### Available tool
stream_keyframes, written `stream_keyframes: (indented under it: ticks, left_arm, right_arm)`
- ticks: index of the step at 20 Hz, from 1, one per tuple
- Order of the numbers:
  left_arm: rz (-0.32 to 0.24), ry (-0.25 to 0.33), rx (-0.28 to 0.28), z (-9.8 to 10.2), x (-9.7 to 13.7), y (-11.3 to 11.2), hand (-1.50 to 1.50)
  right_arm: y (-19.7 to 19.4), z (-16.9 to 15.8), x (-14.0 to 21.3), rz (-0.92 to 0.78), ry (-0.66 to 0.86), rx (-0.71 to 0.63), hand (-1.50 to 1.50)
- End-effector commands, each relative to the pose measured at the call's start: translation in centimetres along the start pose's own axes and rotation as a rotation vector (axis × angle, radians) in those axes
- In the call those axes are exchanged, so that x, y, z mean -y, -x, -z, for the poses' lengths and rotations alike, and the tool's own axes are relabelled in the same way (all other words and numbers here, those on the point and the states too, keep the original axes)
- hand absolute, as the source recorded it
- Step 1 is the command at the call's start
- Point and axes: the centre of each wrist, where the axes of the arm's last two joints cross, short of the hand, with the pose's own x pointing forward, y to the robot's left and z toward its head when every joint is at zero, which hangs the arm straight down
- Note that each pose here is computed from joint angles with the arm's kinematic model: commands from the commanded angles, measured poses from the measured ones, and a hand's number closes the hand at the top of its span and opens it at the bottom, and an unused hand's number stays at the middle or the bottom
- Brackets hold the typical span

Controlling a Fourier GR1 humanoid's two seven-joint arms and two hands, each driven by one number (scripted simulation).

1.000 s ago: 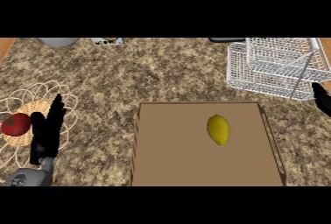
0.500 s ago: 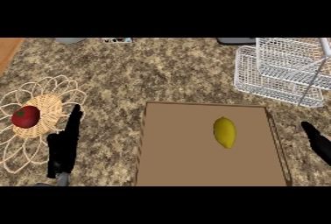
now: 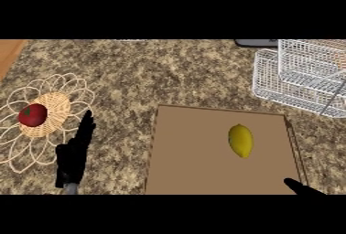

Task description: Pick the lemon from the tray and place it in the tiered basket

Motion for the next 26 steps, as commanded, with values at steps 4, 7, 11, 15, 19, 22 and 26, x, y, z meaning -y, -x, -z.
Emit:
stream_keyframes:
  ticks: [4,7,11,15,19,22,26]
  left_arm:
    - [0.018,0.023,-0.059,-0.6,1.1,1.4,0.00]
    - [0.004,0.054,-0.077,-0.8,1.4,1.6,0.00]
    - [0.020,0.033,-0.069,0.5,0.6,1.0,0.00]
    - [0.005,0.044,-0.070,-0.3,1.6,1.2,0.00]
    - [0.005,0.030,-0.071,-0.4,1.5,1.4,0.00]
    - [0.011,0.029,-0.080,-0.5,0.1,1.3,0.00]
    - [0.031,0.027,-0.073,-1.0,0.3,2.1,0.00]
  right_arm:
    - [-3.4,-2.2,1.0,-0.315,0.050,-0.141,-1.50]
    - [-5.4,-3.3,-0.6,-0.308,0.074,-0.167,-1.50]
    - [-7.0,-3.2,-3.2,-0.401,0.067,-0.177,-1.50]
    - [-7.9,-2.9,-6.4,-0.488,0.048,-0.207,-1.50]
    - [-8.2,-3.1,-8.7,-0.573,0.007,-0.273,-1.50]
    - [-8.2,-2.9,-10.3,-0.606,-0.018,-0.319,-1.50]
    - [-9.5,-1.5,-11.4,-0.606,-0.054,-0.311,-1.50]
